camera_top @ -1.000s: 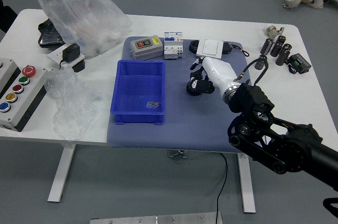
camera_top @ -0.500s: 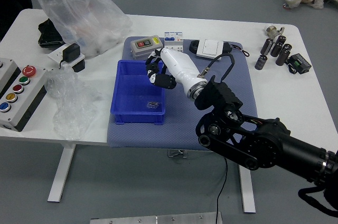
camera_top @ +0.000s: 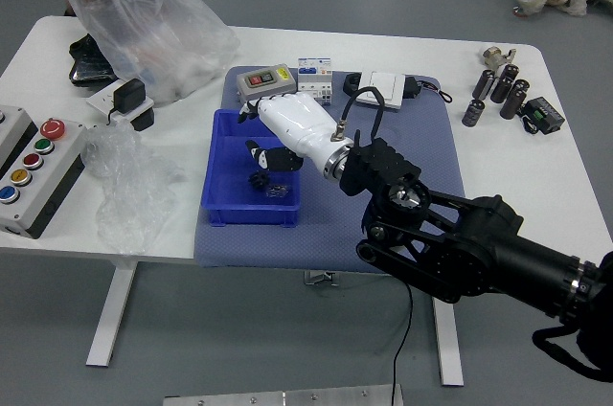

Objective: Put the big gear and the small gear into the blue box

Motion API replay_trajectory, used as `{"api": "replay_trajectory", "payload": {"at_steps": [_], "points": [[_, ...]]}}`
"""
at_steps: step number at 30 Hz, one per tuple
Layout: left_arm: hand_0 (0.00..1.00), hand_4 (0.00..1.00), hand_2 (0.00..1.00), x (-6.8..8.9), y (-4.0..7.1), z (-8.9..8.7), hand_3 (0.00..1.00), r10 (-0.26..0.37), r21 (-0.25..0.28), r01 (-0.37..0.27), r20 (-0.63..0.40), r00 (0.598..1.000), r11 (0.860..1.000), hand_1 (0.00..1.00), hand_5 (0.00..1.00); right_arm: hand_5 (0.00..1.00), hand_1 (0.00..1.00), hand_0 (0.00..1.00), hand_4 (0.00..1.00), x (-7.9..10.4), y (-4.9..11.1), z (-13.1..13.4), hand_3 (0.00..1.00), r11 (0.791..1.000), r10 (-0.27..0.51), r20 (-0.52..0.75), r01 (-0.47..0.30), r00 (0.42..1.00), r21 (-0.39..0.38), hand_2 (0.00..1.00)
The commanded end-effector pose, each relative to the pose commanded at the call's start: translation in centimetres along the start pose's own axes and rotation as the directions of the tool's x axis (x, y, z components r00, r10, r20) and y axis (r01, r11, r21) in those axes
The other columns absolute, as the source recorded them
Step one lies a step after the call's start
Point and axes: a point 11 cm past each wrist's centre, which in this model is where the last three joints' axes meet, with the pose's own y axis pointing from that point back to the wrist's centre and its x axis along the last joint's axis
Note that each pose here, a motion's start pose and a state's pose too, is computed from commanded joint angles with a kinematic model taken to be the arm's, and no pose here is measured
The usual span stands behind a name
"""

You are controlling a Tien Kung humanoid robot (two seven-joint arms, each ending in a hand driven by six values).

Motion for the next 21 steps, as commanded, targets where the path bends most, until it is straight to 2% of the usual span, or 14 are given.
{"api": "replay_trajectory", "payload": {"at_steps": [1,2,6,9,13,14,19,20,21], "points": [[0.615,0.698,0.511,0.0,0.0,0.0,0.658,0.001,0.000,-0.001,0.000,1.000,1.000,0.470,0.391,0.208,0.821,0.585,0.641,-0.1,0.0,0.0,0.857,1.000,-0.002,0.002,0.002,1.000,-0.001,0.876],[0.615,0.696,0.512,0.1,0.0,0.0,0.658,0.002,0.001,-0.002,0.000,1.000,1.000,0.471,0.392,0.252,0.883,0.635,0.727,-0.2,0.1,0.0,0.921,1.000,-0.004,0.005,0.004,1.000,-0.002,0.930],[0.615,0.696,0.512,0.2,0.0,0.0,0.658,0.004,0.001,-0.004,0.001,1.000,1.000,0.471,0.392,0.252,0.883,0.635,0.727,0.0,0.2,0.5,0.921,1.000,0.015,0.035,-0.014,0.999,-0.019,0.930],[0.615,0.696,0.511,0.1,0.0,0.0,0.659,0.003,0.000,-0.003,0.000,1.000,1.000,0.472,0.394,0.279,0.839,0.599,0.748,0.7,0.5,2.4,0.887,0.995,0.048,0.056,-0.042,0.997,-0.089,0.887],[0.615,0.696,0.511,-0.1,0.0,-0.2,0.659,-0.001,0.004,0.001,0.000,1.000,1.000,0.472,0.394,0.279,0.839,0.599,0.748,1.2,1.0,6.8,0.887,0.970,0.044,0.040,-0.033,0.998,-0.243,0.887],[0.615,0.691,0.510,-0.2,0.0,-0.2,0.657,-0.001,0.006,0.001,0.000,1.000,1.000,0.472,0.389,0.302,0.832,0.541,0.817,1.1,1.1,7.6,0.899,0.963,0.036,0.036,-0.025,0.999,-0.270,0.894],[0.615,0.691,0.510,-0.2,0.0,-0.2,0.657,-0.002,0.008,0.002,-0.001,1.000,1.000,0.472,0.389,0.302,0.832,0.541,0.817,-0.6,1.4,10.7,0.899,0.928,-0.027,0.040,0.040,0.999,-0.371,0.894],[0.615,0.688,0.510,-0.2,0.0,-0.2,0.657,-0.001,0.007,0.001,-0.001,1.000,1.000,0.472,0.387,0.416,0.846,0.599,0.941,-1.1,1.4,11.1,0.920,0.922,-0.040,0.044,0.054,0.998,-0.385,0.908],[0.615,0.688,0.510,-0.2,0.0,-0.1,0.657,-0.001,0.005,0.001,-0.001,1.000,1.000,0.472,0.387,0.416,0.846,0.599,0.941,-1.6,1.5,11.6,0.920,0.915,-0.053,0.048,0.068,0.997,-0.399,0.908]]}}
